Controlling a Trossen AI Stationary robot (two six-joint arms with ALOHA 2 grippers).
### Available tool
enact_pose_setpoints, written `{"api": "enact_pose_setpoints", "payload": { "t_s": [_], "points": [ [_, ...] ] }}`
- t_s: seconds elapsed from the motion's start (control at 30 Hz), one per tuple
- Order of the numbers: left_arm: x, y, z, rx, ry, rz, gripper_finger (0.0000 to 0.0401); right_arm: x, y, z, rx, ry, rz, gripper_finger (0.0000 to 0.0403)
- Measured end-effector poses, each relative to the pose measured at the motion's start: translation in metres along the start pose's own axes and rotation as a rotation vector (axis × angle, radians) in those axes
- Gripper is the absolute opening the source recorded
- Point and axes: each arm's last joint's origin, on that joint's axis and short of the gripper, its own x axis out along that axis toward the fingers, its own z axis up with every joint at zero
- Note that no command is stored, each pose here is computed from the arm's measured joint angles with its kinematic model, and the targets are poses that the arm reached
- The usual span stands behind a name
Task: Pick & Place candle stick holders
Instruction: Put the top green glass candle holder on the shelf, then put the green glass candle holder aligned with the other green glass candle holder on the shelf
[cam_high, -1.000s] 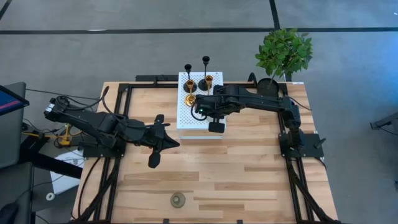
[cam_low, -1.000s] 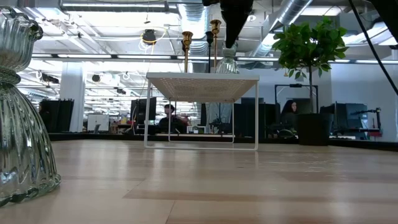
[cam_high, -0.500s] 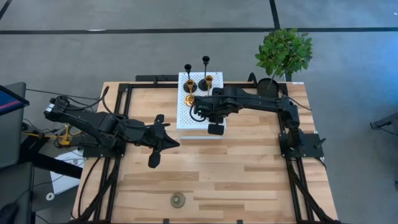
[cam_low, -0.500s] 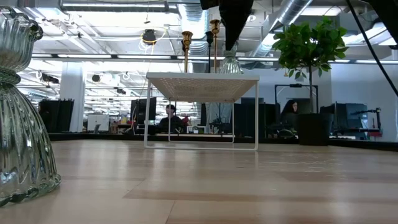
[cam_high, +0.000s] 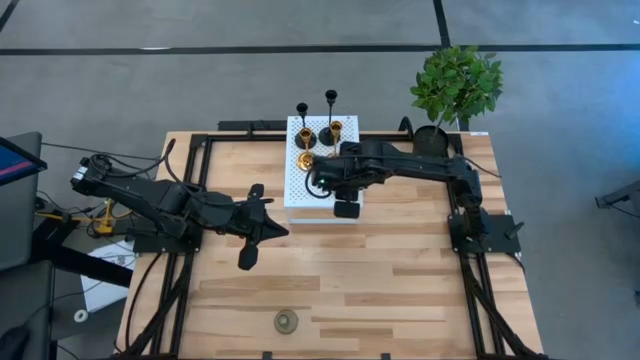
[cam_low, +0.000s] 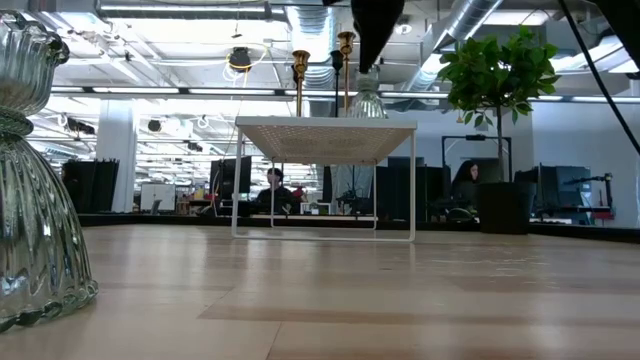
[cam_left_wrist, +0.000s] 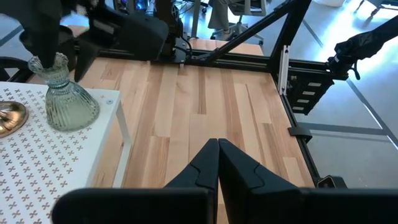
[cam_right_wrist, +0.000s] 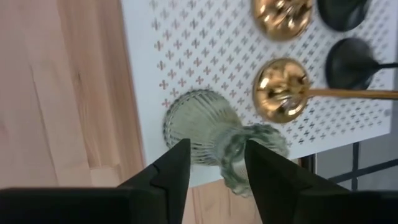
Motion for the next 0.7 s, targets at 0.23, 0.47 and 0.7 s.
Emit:
{"api": "enact_pose_setpoints", "payload": {
  "t_s": [0.23, 0.47, 0.7],
  "points": [
    [0.000, 0.000, 0.000, 0.001, 0.004, 0.001, 0.0008, -0.024, -0.009, 0.002, 0.035, -0.095, -0.005, 0.0143],
    [0.000, 0.000, -0.001, 0.001, 0.005, 0.001, 0.0008, -0.044, -0.008, -0.008, 0.031, -0.137, -0.002, 0.0144],
    [0.000, 0.000, -0.001, 0.002, 0.008, 0.002, 0.0008, -0.071, 0.005, -0.020, 0.038, -0.207, 0.026, 0.0120]
  ]
}}
